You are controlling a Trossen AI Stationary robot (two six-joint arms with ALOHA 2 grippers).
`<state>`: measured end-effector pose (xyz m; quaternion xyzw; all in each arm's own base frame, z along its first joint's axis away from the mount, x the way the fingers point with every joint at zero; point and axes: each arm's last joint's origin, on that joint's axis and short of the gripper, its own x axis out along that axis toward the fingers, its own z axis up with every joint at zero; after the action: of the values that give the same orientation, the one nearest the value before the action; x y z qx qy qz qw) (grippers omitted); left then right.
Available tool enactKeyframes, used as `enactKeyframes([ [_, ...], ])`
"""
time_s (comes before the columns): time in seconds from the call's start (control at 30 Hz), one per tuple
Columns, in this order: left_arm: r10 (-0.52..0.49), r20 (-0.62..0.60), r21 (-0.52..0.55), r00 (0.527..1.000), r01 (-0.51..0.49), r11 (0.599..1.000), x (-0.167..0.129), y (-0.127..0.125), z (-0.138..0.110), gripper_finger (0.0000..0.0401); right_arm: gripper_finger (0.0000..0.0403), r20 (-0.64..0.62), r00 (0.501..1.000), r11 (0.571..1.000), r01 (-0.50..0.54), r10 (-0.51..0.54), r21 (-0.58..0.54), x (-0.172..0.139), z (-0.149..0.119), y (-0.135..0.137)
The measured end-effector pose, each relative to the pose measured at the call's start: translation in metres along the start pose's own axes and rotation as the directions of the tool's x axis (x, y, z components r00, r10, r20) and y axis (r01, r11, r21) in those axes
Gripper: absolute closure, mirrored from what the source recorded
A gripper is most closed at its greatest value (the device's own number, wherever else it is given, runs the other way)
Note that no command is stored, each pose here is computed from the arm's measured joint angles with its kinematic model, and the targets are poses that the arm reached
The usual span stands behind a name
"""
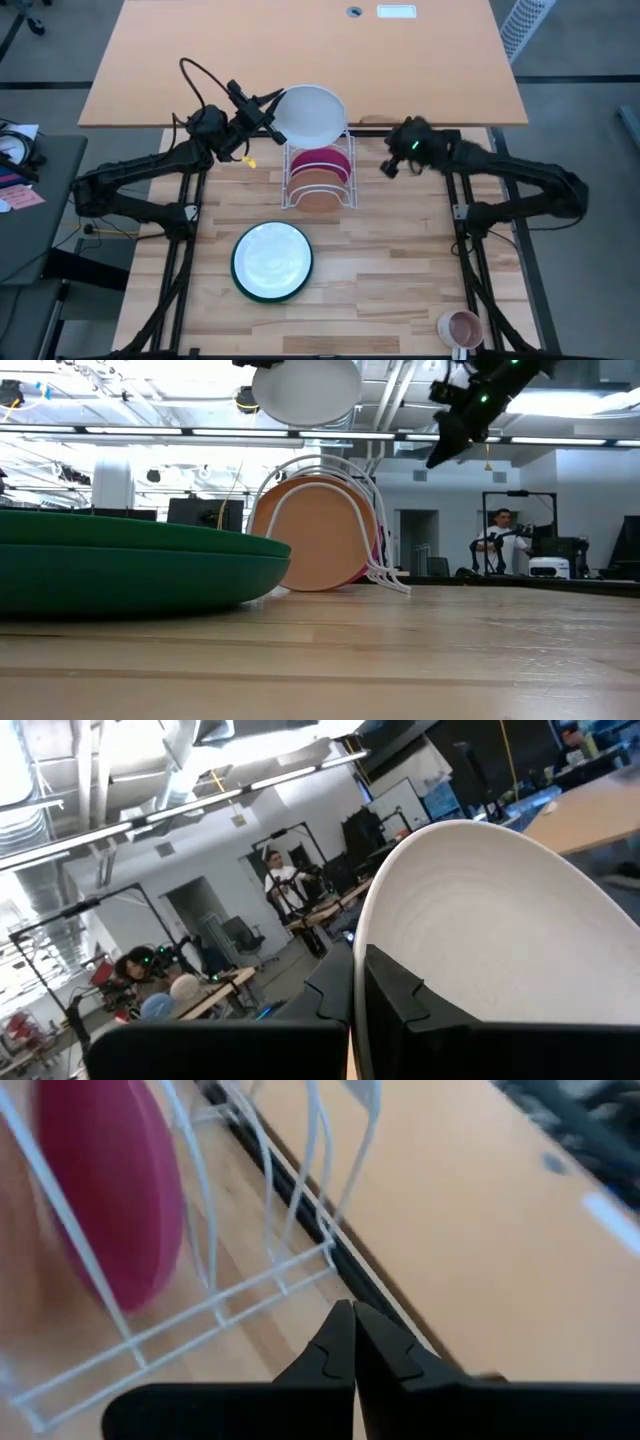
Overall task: Sort dishes
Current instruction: Put the white plate on the dish rack
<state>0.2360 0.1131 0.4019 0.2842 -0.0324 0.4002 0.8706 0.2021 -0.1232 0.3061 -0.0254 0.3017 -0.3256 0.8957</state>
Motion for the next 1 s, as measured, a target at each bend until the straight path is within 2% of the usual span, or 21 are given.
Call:
enactKeyframes([
  [0.07,0.01,0.009,0.0,1.0,-0.01,1.0,-0.001,0.0,0.002,0.0401,0.0401,0.085,0.992,0.993,-0.094,0.088,0.073,0.0,0.003,-0.021],
  [0.13,0.018,0.006,0.012,1.0,-0.018,1.0,-0.001,-0.002,0.003,0.0401,0.0401,0.16,0.969,0.972,-0.205,0.186,0.116,0.003,0.003,-0.032],
  [0.2,0.022,-0.003,0.034,1.0,-0.022,0.999,-0.003,-0.003,0.005,0.0401,0.0399,0.235,0.928,0.944,-0.317,0.288,0.092,0.008,-0.001,-0.025],
  [0.27,0.041,-0.013,0.068,0.999,-0.04,0.997,-0.005,-0.004,0.007,0.0401,0.0398,0.278,0.901,0.929,-0.363,0.332,0.066,0.015,-0.009,-0.009],
  [0.4,0.07,-0.02,0.127,0.997,-0.067,0.99,-0.01,-0.003,0.012,0.0401,0.0397,0.304,0.909,0.943,-0.322,0.285,0.079,0.031,-0.039,0.022],
  [0.5,0.076,-0.011,0.125,0.997,-0.074,0.989,-0.013,0.0,0.016,0.0401,0.0397,0.356,0.916,0.962,-0.244,0.186,0.125,0.031,-0.046,0.028],
  [0.6,0.077,-0.007,0.116,0.997,-0.076,0.99,-0.014,0.001,0.017,0.0401,0.0397,0.321,0.94,0.969,-0.175,0.113,0.173,0.037,-0.056,0.033],
  [0.83,0.049,-0.034,0.088,0.998,-0.046,0.995,-0.013,-0.003,0.013,0.0401,0.0398,0.257,0.956,0.965,-0.192,0.144,0.176,0.062,-0.068,0.05],
  [1.0,0.039,-0.027,0.07,0.999,-0.037,0.997,-0.013,-0.004,0.013,0.0401,0.0398,0.265,0.959,0.963,-0.163,0.104,0.213,0.081,-0.072,0.057],
])
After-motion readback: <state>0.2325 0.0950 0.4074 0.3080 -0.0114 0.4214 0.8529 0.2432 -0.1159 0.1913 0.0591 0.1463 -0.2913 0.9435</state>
